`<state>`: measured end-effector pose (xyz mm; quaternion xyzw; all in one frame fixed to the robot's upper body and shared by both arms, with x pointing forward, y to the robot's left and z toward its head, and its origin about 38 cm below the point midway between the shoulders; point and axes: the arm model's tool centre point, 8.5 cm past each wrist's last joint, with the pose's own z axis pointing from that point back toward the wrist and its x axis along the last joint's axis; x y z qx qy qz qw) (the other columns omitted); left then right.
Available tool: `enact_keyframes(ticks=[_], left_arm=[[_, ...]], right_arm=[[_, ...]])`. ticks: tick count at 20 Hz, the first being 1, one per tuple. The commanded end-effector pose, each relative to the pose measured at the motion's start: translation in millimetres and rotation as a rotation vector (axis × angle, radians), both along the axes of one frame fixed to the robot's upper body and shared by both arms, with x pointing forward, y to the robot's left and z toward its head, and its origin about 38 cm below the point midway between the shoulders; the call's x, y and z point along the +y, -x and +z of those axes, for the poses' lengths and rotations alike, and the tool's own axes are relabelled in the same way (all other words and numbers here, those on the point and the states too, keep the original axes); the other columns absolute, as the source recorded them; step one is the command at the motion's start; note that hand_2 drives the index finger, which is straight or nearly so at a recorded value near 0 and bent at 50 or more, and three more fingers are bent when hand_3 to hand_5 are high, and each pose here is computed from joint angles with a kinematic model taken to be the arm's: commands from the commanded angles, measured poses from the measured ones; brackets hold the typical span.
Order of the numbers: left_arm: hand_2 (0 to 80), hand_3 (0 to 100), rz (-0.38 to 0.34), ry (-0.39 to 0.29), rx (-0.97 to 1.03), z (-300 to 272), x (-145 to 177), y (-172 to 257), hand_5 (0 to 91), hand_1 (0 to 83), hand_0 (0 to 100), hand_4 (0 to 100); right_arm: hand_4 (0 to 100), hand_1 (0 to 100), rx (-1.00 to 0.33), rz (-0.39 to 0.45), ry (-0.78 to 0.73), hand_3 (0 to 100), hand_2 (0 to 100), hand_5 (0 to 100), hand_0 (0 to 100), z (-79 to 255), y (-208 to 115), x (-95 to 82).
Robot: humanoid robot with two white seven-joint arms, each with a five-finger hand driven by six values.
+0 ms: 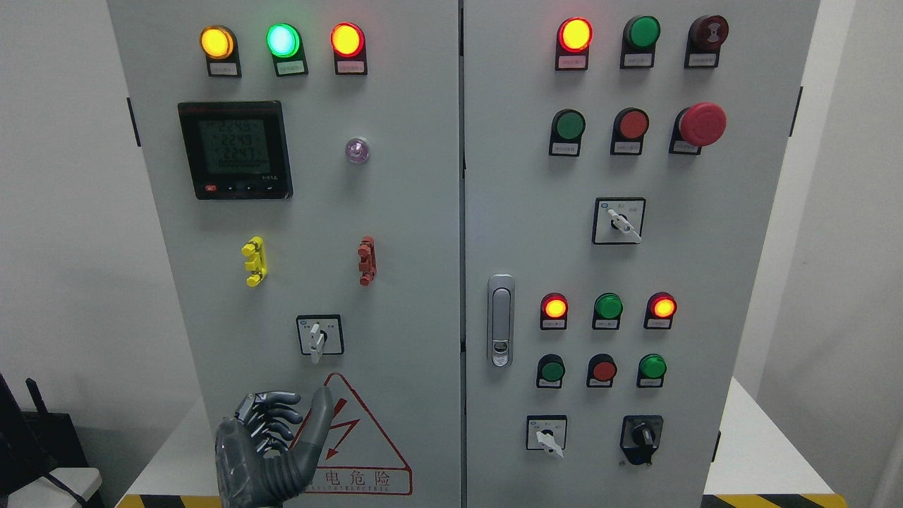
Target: Turn on light switch 1
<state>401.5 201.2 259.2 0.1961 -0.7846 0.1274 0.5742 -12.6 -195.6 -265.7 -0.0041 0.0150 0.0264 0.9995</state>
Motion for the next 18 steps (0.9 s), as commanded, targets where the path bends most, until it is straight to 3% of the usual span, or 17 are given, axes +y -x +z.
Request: enact_keyframes(ticks=[1,18], left_arm=[[54.8,76,0.003,0.009,-0.012,13,-5,-7,83.9,70.9,3,86],[53.3,74,0.034,0.009,0.003,31,-4,-19,83.7,73.2,11,85]], right_arm=[[0,39,0.000,-0.018,-0.001,0,0,0,12,0,0,0.1],[0,39,0.000,-0.018,-0.001,0,0,0,12,0,0,0.1]])
